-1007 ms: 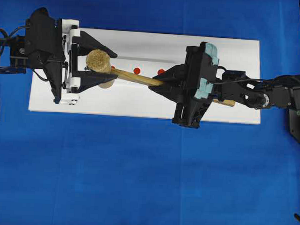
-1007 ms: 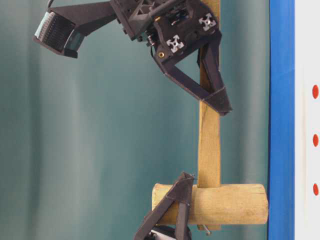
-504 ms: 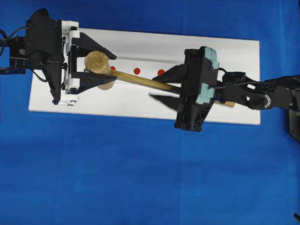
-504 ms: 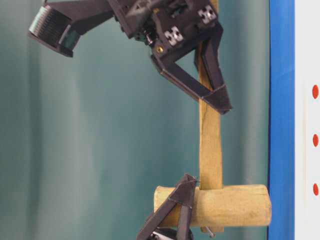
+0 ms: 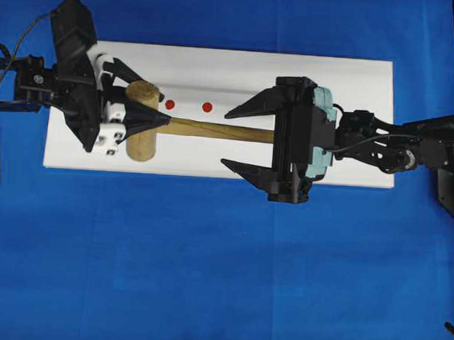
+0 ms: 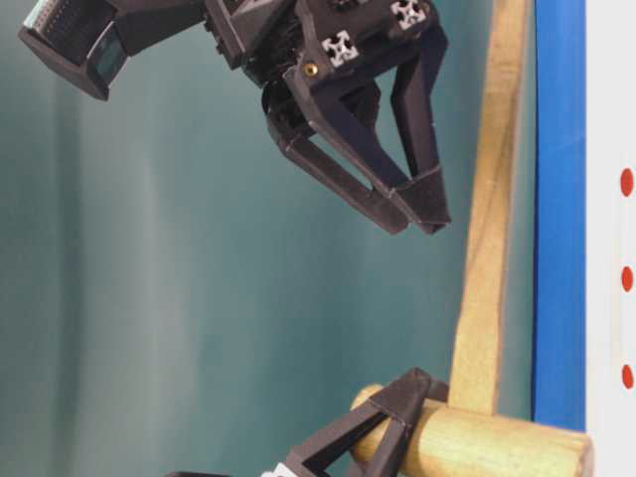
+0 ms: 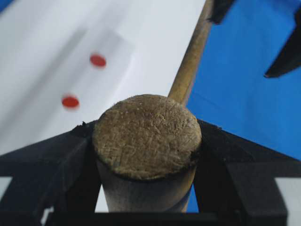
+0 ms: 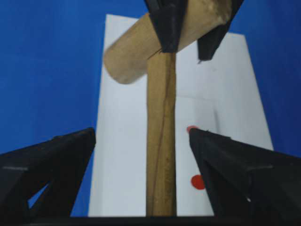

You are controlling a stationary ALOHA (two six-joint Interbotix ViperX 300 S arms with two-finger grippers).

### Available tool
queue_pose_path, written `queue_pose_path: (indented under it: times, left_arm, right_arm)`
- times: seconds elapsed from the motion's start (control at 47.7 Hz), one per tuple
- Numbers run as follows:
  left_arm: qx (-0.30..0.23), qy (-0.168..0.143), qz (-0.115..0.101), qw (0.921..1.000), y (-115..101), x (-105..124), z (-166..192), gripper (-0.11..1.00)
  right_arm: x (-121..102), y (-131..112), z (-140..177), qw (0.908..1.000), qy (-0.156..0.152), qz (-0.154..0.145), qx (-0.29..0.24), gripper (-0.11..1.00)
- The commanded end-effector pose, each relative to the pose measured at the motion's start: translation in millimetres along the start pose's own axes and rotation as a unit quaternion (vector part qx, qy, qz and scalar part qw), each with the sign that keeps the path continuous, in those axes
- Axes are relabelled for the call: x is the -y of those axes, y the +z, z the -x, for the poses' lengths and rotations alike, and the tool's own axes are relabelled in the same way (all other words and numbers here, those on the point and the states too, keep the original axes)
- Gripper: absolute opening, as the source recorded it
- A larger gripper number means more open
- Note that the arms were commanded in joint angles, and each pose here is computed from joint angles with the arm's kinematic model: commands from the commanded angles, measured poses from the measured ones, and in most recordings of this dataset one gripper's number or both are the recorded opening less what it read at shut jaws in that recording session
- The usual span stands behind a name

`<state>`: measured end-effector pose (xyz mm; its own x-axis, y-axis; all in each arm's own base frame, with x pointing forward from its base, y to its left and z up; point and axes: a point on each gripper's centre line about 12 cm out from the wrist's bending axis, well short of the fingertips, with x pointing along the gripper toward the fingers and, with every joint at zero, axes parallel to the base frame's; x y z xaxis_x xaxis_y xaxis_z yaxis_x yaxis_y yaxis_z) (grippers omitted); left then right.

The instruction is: Hit the mark with a hammer.

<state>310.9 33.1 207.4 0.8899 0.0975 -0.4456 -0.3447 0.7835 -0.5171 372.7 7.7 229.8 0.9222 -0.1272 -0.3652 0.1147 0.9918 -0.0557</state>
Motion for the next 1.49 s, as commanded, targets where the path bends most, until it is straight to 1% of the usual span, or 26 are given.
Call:
queue_pose_path:
  times: [0.0,0.021,0.105,0.126,0.21,0.273,0.42,0.546,0.713,0.818,0.881,0.923,1.007,1.112,1.154,1.196,1.301,1.469]
  left_arm:
    - [0.018,-0.015,0.054,0.9983,14,10,6,0.45]
    - [0.017,-0.015,0.077,0.9967,14,10,7,0.45]
    - [0.017,-0.02,0.129,0.9913,14,12,8,0.45]
    - [0.017,-0.021,0.14,0.9898,14,13,8,0.45]
    - [0.013,-0.025,0.172,0.9847,12,15,8,0.45]
    - [0.008,-0.027,0.189,0.9816,10,18,8,0.45]
    - [-0.002,-0.033,0.204,0.9784,5,23,9,0.45]
    - [-0.004,-0.036,0.206,0.9778,4,26,9,0.45]
    - [-0.003,-0.042,0.205,0.9778,6,29,9,0.45]
    - [-0.003,-0.042,0.205,0.9779,5,29,9,0.45]
    - [-0.003,-0.042,0.205,0.9779,5,29,9,0.45]
    - [-0.004,-0.042,0.205,0.9779,5,29,9,0.45]
    - [-0.004,-0.042,0.203,0.9782,5,29,8,0.45]
    - [-0.005,-0.037,0.202,0.9787,5,28,7,0.45]
    - [-0.006,-0.036,0.2,0.979,5,28,7,0.45]
    - [-0.007,-0.035,0.197,0.9798,5,28,7,0.45]
    - [-0.006,-0.037,0.185,0.9821,5,29,7,0.45]
    - [-0.012,-0.038,0.158,0.9866,3,32,3,0.45]
  right_arm:
    - [0,14,4,0.9996,-0.001,0.015,0.024,0.9]
    - [0,14,4,0.9995,0.0,0.02,0.024,0.9]
    - [0,12,2,0.9988,-0.003,0.042,0.024,0.9]
    - [1,12,2,0.9986,-0.005,0.047,0.025,0.9]
    - [1,9,-2,0.9973,-0.009,0.069,0.022,0.9]
    - [0,5,-5,0.9964,-0.009,0.082,0.016,0.9]
    - [-1,3,-11,0.9952,-0.009,0.096,0.011,0.9]
    - [1,-2,-18,0.9951,-0.012,0.098,0.002,0.9]
    - [5,-18,-31,0.9942,-0.018,0.103,-0.024,0.9]
    - [4,-18,-34,0.9941,-0.018,0.105,-0.023,0.89]
    - [5,-17,-34,0.9936,-0.019,0.11,-0.02,0.86]
    - [5,-16,-34,0.9932,-0.02,0.113,-0.018,0.8]
    - [5,-16,-34,0.9927,-0.02,0.118,-0.016,0.57]
    - [5,-16,-34,0.9927,-0.019,0.118,-0.017,0.25]
    - [5,-16,-34,0.9926,-0.018,0.118,-0.018,0.16]
    - [5,-16,-34,0.9927,-0.017,0.118,-0.019,0.09]
    - [4,-16,-34,0.9928,-0.013,0.117,-0.022,0.08]
    - [3,-17,-34,0.993,-0.012,0.115,-0.023,0.08]
